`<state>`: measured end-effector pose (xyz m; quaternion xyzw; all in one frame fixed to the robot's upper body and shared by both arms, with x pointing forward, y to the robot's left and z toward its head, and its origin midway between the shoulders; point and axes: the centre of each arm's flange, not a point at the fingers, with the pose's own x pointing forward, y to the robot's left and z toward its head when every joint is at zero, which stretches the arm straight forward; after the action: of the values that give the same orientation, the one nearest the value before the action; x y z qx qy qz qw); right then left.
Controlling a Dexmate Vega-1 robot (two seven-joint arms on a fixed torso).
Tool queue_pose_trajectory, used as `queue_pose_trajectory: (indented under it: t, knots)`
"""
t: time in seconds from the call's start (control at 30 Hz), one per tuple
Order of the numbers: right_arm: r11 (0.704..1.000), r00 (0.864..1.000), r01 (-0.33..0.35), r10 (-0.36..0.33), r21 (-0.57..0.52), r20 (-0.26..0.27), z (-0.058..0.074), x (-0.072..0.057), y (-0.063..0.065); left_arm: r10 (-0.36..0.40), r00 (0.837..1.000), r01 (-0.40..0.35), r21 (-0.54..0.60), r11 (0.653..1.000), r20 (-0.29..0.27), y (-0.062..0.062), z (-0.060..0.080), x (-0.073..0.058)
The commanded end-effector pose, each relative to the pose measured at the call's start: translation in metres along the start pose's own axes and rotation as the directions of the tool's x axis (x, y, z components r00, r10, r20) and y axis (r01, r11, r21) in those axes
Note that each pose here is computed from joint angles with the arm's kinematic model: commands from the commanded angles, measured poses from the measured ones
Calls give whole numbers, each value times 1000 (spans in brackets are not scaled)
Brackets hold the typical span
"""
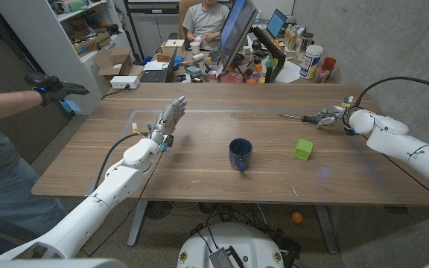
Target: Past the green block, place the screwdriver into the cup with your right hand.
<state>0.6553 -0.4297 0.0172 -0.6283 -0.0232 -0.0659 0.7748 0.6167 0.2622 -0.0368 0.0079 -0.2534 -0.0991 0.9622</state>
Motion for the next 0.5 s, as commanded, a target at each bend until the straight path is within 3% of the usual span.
queue_pose_trajectory:
  t: [0.03, 0.3, 0.5]
  knots:
    - [999, 998, 41, -42, -7, -41, 0, -1, 9, 6, 1000, -6, -9, 1000, 3, -2, -1, -2]
    - [999, 998, 34, -35, -13, -55, 4, 3, 18, 10, 1000, -10, -9, 1000, 4, -3, 0, -4]
    - [998, 996, 65, -65, -14, -63, 6, 4, 22, 16, 1000, -16, -7, 1000, 2, -1, 1, -6]
